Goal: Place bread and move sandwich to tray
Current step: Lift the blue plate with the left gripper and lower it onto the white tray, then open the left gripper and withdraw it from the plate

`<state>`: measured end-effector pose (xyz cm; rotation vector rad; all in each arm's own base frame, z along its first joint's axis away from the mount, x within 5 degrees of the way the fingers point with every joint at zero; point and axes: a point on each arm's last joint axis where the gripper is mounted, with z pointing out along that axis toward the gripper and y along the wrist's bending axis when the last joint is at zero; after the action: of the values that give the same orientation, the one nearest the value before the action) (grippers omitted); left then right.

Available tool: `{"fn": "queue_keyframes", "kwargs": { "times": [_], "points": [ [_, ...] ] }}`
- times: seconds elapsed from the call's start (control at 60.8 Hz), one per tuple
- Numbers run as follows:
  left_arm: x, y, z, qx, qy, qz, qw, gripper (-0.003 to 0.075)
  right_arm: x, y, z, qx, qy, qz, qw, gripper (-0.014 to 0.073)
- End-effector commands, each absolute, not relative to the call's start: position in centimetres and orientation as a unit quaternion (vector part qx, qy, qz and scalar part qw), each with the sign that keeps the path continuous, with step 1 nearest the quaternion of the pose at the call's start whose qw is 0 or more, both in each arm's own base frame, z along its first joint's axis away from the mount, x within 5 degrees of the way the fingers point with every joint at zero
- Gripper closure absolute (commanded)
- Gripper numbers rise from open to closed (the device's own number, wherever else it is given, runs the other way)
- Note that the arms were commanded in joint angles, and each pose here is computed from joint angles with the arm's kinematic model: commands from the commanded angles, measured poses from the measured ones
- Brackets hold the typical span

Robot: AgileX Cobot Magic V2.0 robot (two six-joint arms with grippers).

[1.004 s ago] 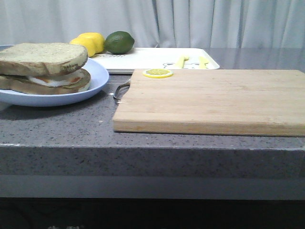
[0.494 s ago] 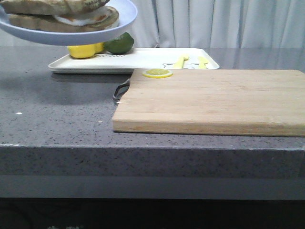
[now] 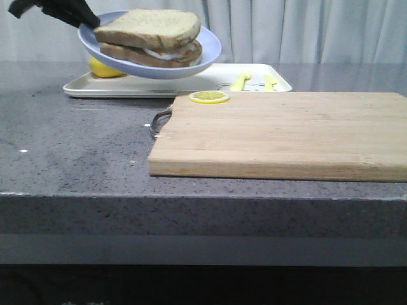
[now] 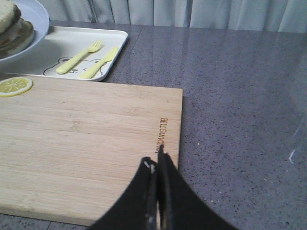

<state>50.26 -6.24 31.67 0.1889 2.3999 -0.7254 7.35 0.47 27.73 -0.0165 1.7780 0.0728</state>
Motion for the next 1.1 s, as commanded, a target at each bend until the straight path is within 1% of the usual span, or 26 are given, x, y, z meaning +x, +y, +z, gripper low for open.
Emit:
{"fn": "queue_keyframes", "kwargs": {
  "times": [0.0, 0.132, 0.263, 0.527, 0.576, 0.609, 0.806, 0.872, 0.938, 1.02, 1.086],
  "points": [
    [50.3, -7.4, 35.9, 0.056, 0.867, -0.324, 0.374, 0.0739, 7.5, 0.5, 29.4, -0.008, 0.742, 0.032, 0.67, 0.068],
    [51.9, -7.5, 34.1, 0.029, 0.867, -0.337, 0.366, 0.0738, 7.5, 0.5, 29.4, -0.008, 0.742, 0.032, 0.669, 0.068],
    [52.7, -7.8, 32.4, 0.021, 0.868, -0.348, 0.354, 0.0738, 7.5, 0.5, 29.4, -0.008, 0.742, 0.032, 0.669, 0.068],
    [53.0, -8.3, 30.9, 0.023, 0.874, -0.354, 0.333, 0.0732, 7.5, 0.5, 29.4, -0.008, 0.742, 0.032, 0.669, 0.068],
    [52.9, -8.5, 30.8, 0.026, 0.876, -0.354, 0.328, 0.0713, 7.5, 0.5, 29.4, -0.008, 0.742, 0.032, 0.669, 0.068],
    [52.9, -8.5, 30.8, 0.026, 0.876, -0.354, 0.327, 0.0686, 7.5, 0.5, 29.4, -0.008, 0.742, 0.032, 0.669, 0.068],
    [52.8, -8.5, 30.9, 0.029, 0.876, -0.354, 0.325, 0.0461, 7.5, 0.5, 29.4, -0.008, 0.742, 0.032, 0.669, 0.068],
    [52.7, -8.3, 31.2, 0.032, 0.876, -0.354, 0.326, 0.0414, 7.5, 0.5, 29.4, -0.008, 0.742, 0.032, 0.669, 0.068],
    [52.5, -8.2, 32.0, 0.039, 0.873, -0.354, 0.332, 0.0391, 7.5, 0.5, 29.4, -0.008, 0.742, 0.032, 0.669, 0.068],
    [52.0, -8.0, 33.7, 0.052, 0.866, -0.354, 0.35, 0.04, 7.5, 0.5, 29.4, -0.008, 0.742, 0.032, 0.669, 0.068],
    [51.3, -7.8, 35.5, 0.067, 0.857, -0.352, 0.369, 0.0428, 7.5, 0.5, 29.4, -0.008, 0.742, 0.032, 0.669, 0.068]
  ]
}}
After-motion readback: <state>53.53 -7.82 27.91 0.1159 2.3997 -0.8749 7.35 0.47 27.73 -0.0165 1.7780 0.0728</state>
